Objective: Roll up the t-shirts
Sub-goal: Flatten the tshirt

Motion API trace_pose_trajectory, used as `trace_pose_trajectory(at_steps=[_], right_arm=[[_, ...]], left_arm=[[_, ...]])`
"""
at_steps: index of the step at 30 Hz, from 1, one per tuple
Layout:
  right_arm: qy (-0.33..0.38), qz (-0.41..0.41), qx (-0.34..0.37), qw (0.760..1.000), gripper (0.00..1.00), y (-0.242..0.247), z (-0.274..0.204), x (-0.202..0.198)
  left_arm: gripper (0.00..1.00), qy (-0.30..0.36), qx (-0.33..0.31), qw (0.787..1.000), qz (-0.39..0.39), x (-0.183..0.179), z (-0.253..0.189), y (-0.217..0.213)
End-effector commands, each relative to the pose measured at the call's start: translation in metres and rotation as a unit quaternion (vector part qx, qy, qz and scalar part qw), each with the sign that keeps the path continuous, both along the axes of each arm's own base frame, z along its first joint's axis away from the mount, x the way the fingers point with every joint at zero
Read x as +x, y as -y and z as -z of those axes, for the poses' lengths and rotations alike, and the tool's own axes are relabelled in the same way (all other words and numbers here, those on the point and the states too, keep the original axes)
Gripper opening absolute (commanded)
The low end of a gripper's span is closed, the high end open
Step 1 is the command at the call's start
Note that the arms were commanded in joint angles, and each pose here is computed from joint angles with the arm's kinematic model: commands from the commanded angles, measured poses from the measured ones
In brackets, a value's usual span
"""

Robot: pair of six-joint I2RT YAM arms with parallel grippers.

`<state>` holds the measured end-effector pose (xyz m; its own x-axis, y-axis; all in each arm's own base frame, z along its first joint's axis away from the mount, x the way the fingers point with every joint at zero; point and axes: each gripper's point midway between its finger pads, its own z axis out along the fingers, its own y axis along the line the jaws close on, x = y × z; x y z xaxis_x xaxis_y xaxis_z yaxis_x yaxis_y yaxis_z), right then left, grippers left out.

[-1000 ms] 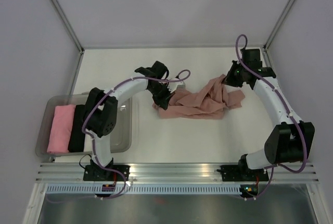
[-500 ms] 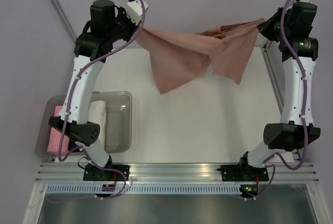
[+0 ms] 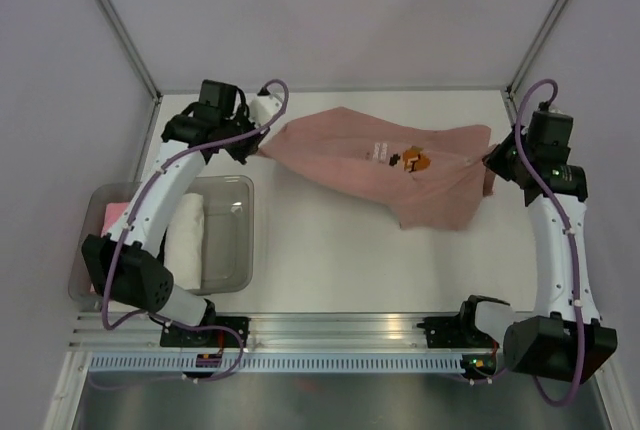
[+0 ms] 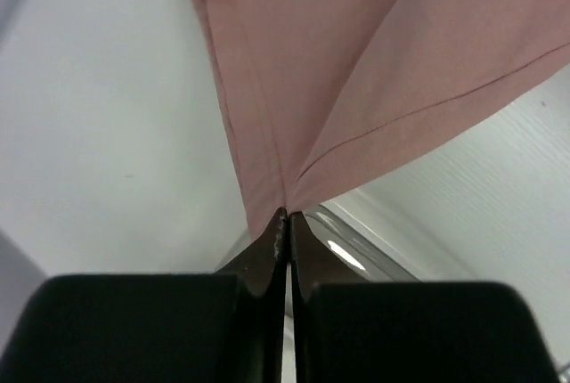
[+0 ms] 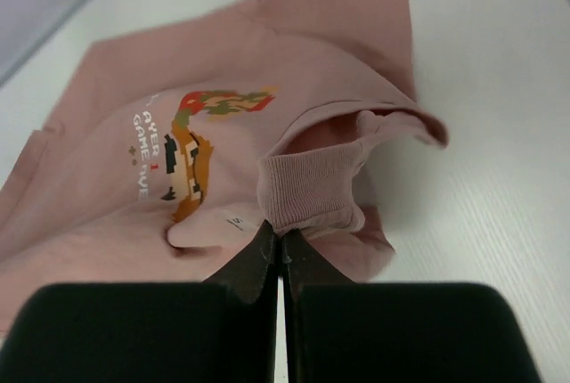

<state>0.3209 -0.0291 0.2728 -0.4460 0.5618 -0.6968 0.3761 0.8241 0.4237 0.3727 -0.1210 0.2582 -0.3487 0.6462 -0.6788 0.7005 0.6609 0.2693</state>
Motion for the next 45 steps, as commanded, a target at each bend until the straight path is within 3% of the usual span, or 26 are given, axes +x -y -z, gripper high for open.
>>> trace_pose_trajectory(at_steps=[1,8,9,10,12,15,18,20,25,31,34,37,38,39,41,44,45], right_arm=[[-0.031,0.016,0.026,0.999,0.0,0.0,0.049,0.008],[-0.04,0.012,0.025,0.999,0.0,0.002,0.101,0.073],[-0.067,0.008,0.023,0.997,0.1,0.004,0.122,0.082],[-0.059,-0.006,0.007,0.998,0.21,0.007,0.113,0.096],[-0.131,-0.018,-0.002,0.991,0.49,0.01,0.144,0.101],[-0.174,0.009,-0.054,0.983,0.58,0.033,0.137,0.096],[-0.17,0.044,-0.085,0.981,0.76,0.047,0.131,0.072],[-0.204,0.05,-0.087,0.974,0.76,0.046,0.148,0.043],[-0.261,0.031,-0.035,0.964,0.74,0.018,0.195,-0.024],[-0.306,0.047,-0.024,0.951,0.73,0.014,0.233,-0.063],[-0.331,0.027,0.026,0.943,0.72,-0.006,0.256,-0.073],[-0.34,0.019,0.047,0.939,0.58,-0.015,0.27,-0.079],[-0.336,0.019,0.049,0.94,0.34,-0.015,0.269,-0.077],[-0.33,0.018,0.046,0.943,0.19,-0.015,0.266,-0.075],[-0.294,0.016,0.041,0.955,0.0,-0.012,0.246,-0.057],[-0.216,0.01,0.037,0.976,0.0,-0.007,0.189,-0.012],[-0.166,0.01,0.031,0.986,0.0,-0.002,0.148,0.016]], left_arm=[[0.02,-0.063,-0.041,0.997,0.031,-0.016,0.045,0.021],[0.02,-0.119,-0.031,0.992,0.014,-0.007,0.114,0.029],[0.02,-0.123,-0.029,0.992,0.011,-0.007,0.118,0.029],[0.02,-0.124,-0.031,0.992,0.01,-0.005,0.12,0.03],[0.02,-0.136,-0.032,0.99,0.007,-0.007,0.127,0.031],[0.02,-0.144,-0.035,0.989,0.002,-0.012,0.131,0.03],[0.02,-0.138,-0.036,0.99,0.002,-0.016,0.13,0.029],[0.02,-0.14,-0.035,0.99,0.0,-0.019,0.131,0.027],[0.02,-0.137,-0.044,0.99,-0.005,-0.022,0.125,0.029],[0.02,-0.139,-0.055,0.989,-0.01,-0.024,0.122,0.03],[0.02,-0.139,-0.058,0.989,-0.009,-0.026,0.121,0.031],[0.02,-0.137,-0.057,0.989,-0.011,-0.027,0.12,0.03],[0.02,-0.134,-0.056,0.989,-0.013,-0.027,0.118,0.029],[0.02,-0.13,-0.054,0.99,-0.015,-0.026,0.116,0.028],[0.02,-0.119,-0.05,0.992,-0.016,-0.023,0.11,0.026],[0.02,-0.074,-0.039,0.996,-0.027,-0.008,0.085,0.019],[0.02,-0.046,-0.042,0.998,-0.026,0.0,0.064,0.02]])
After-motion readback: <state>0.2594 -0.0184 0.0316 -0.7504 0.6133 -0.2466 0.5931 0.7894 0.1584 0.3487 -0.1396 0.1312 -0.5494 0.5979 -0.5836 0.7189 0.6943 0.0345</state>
